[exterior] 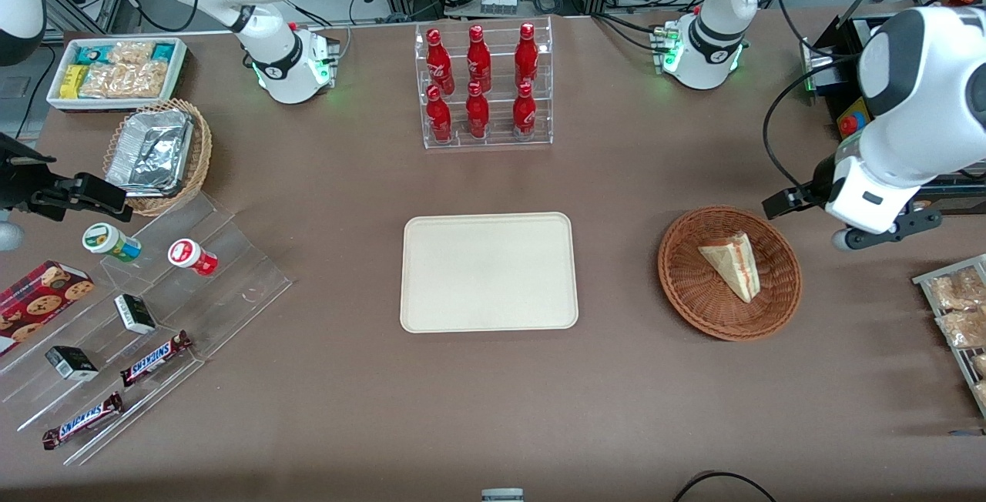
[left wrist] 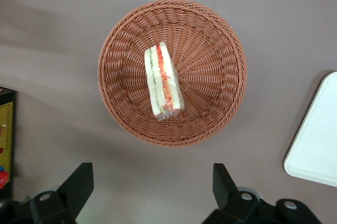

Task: Place sandwich from basket to tray
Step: 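Move the left gripper over the wicker basket above the sandwich, then lower the left gripper and close it on the wrapped sandwich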

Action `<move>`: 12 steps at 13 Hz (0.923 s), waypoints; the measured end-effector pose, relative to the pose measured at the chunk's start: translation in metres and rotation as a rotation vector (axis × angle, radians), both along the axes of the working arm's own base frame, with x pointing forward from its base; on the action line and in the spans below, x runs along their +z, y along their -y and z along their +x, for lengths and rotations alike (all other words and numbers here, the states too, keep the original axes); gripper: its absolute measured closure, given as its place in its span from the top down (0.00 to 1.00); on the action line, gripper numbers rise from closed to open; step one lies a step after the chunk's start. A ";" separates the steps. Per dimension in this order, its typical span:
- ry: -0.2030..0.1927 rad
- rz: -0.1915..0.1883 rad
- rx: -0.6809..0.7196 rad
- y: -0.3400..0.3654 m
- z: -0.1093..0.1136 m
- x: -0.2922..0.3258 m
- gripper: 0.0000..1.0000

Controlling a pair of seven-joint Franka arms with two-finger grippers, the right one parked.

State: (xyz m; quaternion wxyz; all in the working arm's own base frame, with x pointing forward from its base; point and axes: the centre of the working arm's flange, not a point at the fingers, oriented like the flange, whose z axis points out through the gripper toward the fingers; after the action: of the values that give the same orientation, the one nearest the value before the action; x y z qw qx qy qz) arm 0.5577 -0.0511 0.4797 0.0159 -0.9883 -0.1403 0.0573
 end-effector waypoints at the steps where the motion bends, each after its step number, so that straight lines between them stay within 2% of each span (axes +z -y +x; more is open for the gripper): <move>1: 0.007 0.001 0.017 0.000 -0.001 -0.010 1.00; 8: 0.054 0.006 0.118 0.011 -0.018 -0.082 1.00; 12: 0.061 0.009 0.174 0.010 -0.028 -0.110 1.00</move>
State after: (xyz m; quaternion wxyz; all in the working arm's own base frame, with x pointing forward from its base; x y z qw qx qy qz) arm 0.5295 -0.0611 0.3695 0.0113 -0.9736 -0.2261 0.0279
